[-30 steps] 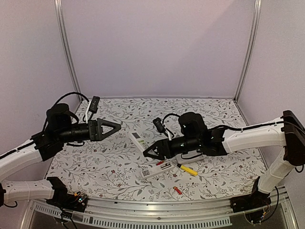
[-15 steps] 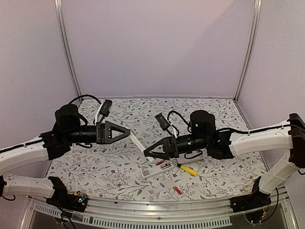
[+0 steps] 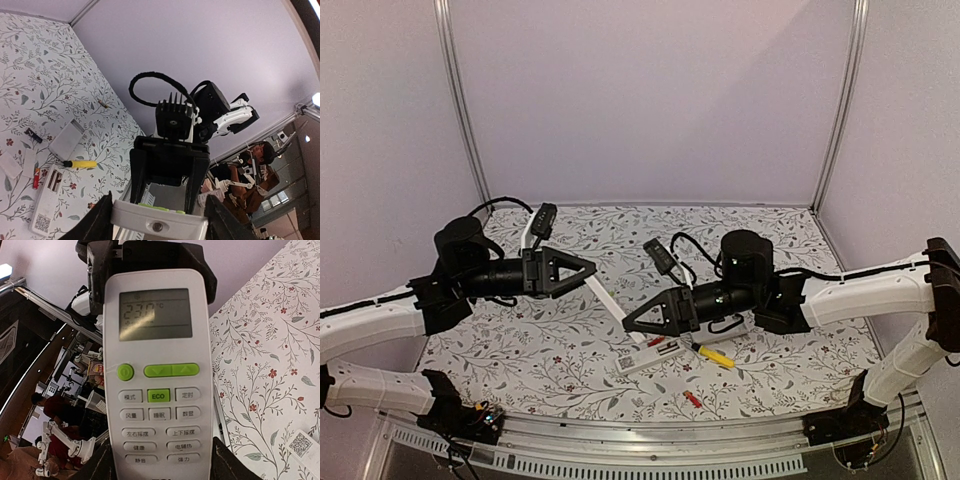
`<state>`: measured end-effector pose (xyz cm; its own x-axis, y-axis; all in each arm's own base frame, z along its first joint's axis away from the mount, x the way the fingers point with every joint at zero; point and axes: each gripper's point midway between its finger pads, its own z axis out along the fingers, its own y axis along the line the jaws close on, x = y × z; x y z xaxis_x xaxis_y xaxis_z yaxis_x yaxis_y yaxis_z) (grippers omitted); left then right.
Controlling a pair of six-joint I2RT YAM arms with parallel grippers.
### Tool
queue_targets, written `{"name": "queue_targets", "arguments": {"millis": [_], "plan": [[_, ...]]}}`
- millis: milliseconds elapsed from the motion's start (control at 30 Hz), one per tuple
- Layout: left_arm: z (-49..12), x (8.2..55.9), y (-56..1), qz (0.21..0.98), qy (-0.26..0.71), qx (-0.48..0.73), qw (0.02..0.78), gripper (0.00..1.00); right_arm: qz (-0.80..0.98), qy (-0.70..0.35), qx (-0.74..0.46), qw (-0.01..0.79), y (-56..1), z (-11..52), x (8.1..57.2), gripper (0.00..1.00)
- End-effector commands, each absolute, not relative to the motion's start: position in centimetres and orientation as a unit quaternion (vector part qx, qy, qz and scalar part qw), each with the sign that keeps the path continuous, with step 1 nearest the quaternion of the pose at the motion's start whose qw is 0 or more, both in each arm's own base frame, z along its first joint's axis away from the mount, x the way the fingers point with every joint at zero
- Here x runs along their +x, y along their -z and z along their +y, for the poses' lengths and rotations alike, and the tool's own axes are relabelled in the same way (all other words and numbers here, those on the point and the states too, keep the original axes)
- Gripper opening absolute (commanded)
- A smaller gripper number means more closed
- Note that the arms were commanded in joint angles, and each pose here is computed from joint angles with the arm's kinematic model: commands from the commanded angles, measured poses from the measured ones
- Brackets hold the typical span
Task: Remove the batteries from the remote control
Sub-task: Pass from the right arm to the left, then pass from the left arm to the right
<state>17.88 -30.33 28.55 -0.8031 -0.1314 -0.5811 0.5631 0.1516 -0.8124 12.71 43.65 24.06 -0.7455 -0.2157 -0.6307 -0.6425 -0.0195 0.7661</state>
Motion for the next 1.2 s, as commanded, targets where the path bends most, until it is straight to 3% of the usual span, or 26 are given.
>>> {"name": "queue_targets", "arguments": {"millis": [0,100,233,433,567,900,1000,1167], "plan": [[-30.9,17.4,-28.3,0.705,0.643,0.151,0.259,0.55,0.664,-0.650,-0.321,0.182,-25.5,44.0,13.0,0.43],[-31.0,17.3,-28.2,0.706,0.644,0.149,0.254,0.54,0.665,-0.649,-0.322,0.181,-25.4,44.0,13.0,0.43],[-30.9,17.5,-28.4,0.705,0.645,0.138,0.258,0.39,0.673,-0.642,-0.313,0.189,-25.1,43.9,13.4,0.48],[-30.0,18.5,-28.0,0.718,0.637,0.084,0.267,0.27,0.697,-0.618,-0.288,0.222,-24.7,43.2,14.7,0.88],[-29.3,19.4,-26.8,0.730,0.626,0.042,0.272,0.21,0.722,-0.581,-0.270,0.261,-23.9,42.5,15.9,0.95],[-28.3,20.8,-24.8,0.754,0.595,-0.016,0.276,0.21,0.770,-0.416,-0.274,0.399,-22.9,41.9,16.8,0.94],[-28.4,20.8,-24.7,0.756,0.595,-0.017,0.273,0.21,0.776,-0.381,-0.286,0.413,-22.6,42.4,16.7,0.88],[-28.5,20.8,-24.5,0.757,0.595,-0.018,0.271,0.20,0.781,-0.339,-0.314,0.420,-21.4,43.9,16.2,0.68]]}}
